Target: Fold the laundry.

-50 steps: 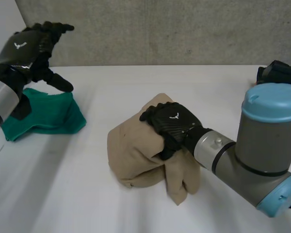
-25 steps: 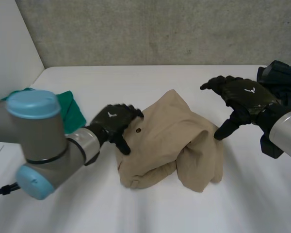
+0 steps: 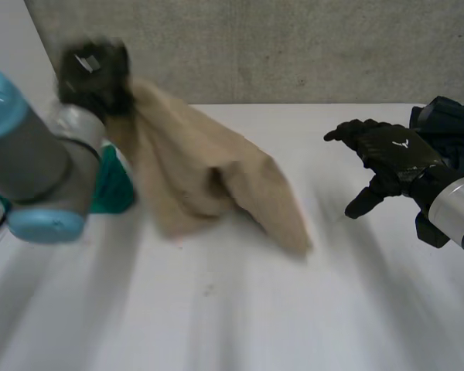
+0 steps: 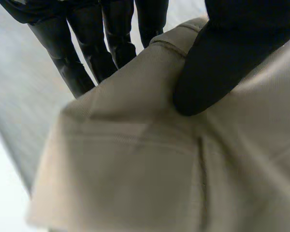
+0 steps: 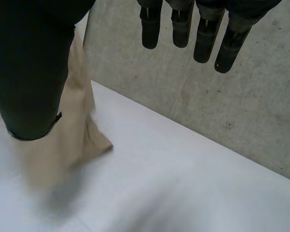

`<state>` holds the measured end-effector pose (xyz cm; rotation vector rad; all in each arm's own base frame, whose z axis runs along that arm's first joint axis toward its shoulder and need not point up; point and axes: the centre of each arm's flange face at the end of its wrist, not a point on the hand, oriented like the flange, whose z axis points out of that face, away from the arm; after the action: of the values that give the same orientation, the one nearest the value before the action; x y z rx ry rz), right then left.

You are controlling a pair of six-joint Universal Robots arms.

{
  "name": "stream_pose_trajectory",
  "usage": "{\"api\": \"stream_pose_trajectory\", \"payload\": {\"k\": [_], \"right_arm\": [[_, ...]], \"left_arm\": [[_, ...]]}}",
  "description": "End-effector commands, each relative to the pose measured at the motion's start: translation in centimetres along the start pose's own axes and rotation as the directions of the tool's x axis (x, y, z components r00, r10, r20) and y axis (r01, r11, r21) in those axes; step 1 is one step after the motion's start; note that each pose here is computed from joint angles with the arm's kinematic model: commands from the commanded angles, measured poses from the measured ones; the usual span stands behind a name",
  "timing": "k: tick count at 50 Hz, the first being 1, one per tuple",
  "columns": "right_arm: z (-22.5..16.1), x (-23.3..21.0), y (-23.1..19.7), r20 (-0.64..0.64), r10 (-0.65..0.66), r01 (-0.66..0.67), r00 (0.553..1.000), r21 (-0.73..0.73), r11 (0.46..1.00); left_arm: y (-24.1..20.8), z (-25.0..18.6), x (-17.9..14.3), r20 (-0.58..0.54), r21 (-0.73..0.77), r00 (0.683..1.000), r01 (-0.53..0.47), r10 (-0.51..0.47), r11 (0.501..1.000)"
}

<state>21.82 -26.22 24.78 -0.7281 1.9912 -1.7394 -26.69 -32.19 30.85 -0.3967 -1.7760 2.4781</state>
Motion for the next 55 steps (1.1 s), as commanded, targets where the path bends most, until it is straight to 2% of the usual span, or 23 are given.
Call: {"api": "stream_pose_trajectory", "payload": {"k": [1, 6, 10, 12, 13, 16, 17, 20, 21, 25, 26, 28, 32, 35, 36, 39, 40, 41, 43, 44, 47, 52, 55], "right_arm": [[0.4, 0.2, 0.3, -0.008, 0.008, -0.008, 1.0, 0.001, 1.0], [0.7, 1.0, 1.0, -0.067, 0.021, -0.023, 0.998, -0.019, 1.0], [0.7, 1.7, 1.0, -0.107, 0.019, -0.021, 0.994, -0.019, 1.0], [0.7, 2.3, 1.1, -0.127, 0.014, -0.017, 0.992, -0.017, 1.0], [0.8, 2.9, 1.1, -0.143, 0.015, -0.017, 0.99, -0.014, 1.0], [1.0, 4.3, 1.2, -0.182, 0.019, -0.021, 0.983, -0.009, 1.0], [1.0, 4.7, 1.3, -0.191, 0.02, -0.021, 0.981, -0.008, 1.0], [1.3, 6.6, 1.3, -0.242, 0.014, -0.012, 0.97, 0.01, 1.0], [1.4, 7.2, 1.3, -0.259, 0.012, -0.008, 0.966, 0.016, 1.0], [1.5, 10.0, 1.2, -0.358, 0.002, 0.009, 0.934, 0.029, 1.0], [1.5, 10.5, 1.2, -0.374, 0.0, 0.012, 0.927, 0.029, 1.0], [1.6, 11.6, 1.3, -0.405, -0.005, 0.015, 0.914, 0.022, 1.0], [1.7, 12.4, 1.2, -0.423, -0.017, 0.025, 0.906, 0.014, 1.0], [1.7, 12.2, 1.1, -0.42, -0.034, 0.04, 0.907, 0.006, 0.999], [1.6, 12.2, 1.1, -0.422, -0.052, 0.053, 0.905, -0.01, 0.999], [1.5, 11.6, 1.0, -0.409, -0.096, 0.087, 0.907, -0.041, 0.995], [1.3, 10.9, 0.5, -0.394, -0.126, 0.113, 0.91, -0.056, 0.992], [1.3, 10.2, 0.0, -0.381, -0.142, 0.131, 0.914, -0.055, 0.99], [1.1, 8.4, -1.4, -0.342, -0.173, 0.17, 0.924, -0.038, 0.985], [1.2, 5.9, -2.5, -0.283, -0.192, 0.194, 0.94, -0.022, 0.981], [1.5, 1.4, -3.9, -0.162, -0.216, 0.218, 0.963, -0.007, 0.976], [3.3, -4.2, -4.7, -0.035, -0.229, 0.229, 0.973, -0.022, 0.973], [5.1, -6.8, -4.2, 0.024, -0.231, 0.232, 0.973, -0.028, 0.972]], "left_arm": [[-8.2, 1.2, -0.5, -0.028, 0.327, 0.999, 0.038, -0.03, 0.944], [-9.3, 0.1, 4.5, -0.201, 0.362, 0.979, 0.111, -0.039, 0.925], [-6.5, -1.6, 10.6, -0.389, 0.295, 0.92, 0.164, -0.038, 0.941], [-4.9, -2.5, 12.5, -0.452, 0.258, 0.891, 0.169, -0.036, 0.951], [-3.3, -3.5, 14.3, -0.513, 0.215, 0.858, 0.17, -0.036, 0.962], [-0.7, -6.0, 17.2, -0.613, 0.135, 0.788, 0.162, -0.047, 0.977], [0.6, -7.9, 18.8, -0.674, 0.087, 0.737, 0.156, -0.057, 0.984], [2.0, -10.8, 20.8, -0.753, 0.038, 0.654, 0.149, -0.069, 0.988], [2.6, -12.3, 21.6, -0.795, 0.018, 0.602, 0.148, -0.076, 0.989], [2.7, -14.2, 22.3, -0.849, 0.0, 0.522, 0.156, -0.082, 0.988], [2.5, -14.4, 22.3, -0.852, 0.002, 0.517, 0.158, -0.081, 0.987], [2.2, -14.4, 22.2, -0.851, 0.007, 0.519, 0.162, -0.079, 0.987], [0.6, -13.9, 21.4, -0.837, 0.032, 0.542, 0.174, -0.069, 0.984], [-1.2, -12.8, 19.8, -0.807, 0.07, 0.588, 0.184, -0.053, 0.98], [-1.7, -11.8, 18.6, -0.78, 0.085, 0.625, 0.179, -0.047, 0.98], [-2.5, -9.9, 16.3, -0.714, 0.107, 0.699, 0.166, -0.041, 0.98], [-2.7, -8.7, 14.5, -0.658, 0.114, 0.752, 0.15, -0.038, 0.982], [-2.9, -8.1, 13.7, -0.629, 0.116, 0.777, 0.141, -0.038, 0.983], [-2.9, -6.9, 11.9, -0.569, 0.114, 0.822, 0.12, -0.034, 0.986], [-2.8, -5.8, 10.2, -0.511, 0.102, 0.859, 0.097, -0.032, 0.99], [-1.6, -3.9, 6.7, -0.417, 0.043, 0.909, 0.043, -0.021, 0.998], [2.2, -1.7, 1.4, -0.309, -0.133, 0.951, -0.03, -0.013, 0.991], [5.5, -1.4, 0.0, -0.284, -0.255, 0.958, -0.051, -0.025, 0.966]]}}
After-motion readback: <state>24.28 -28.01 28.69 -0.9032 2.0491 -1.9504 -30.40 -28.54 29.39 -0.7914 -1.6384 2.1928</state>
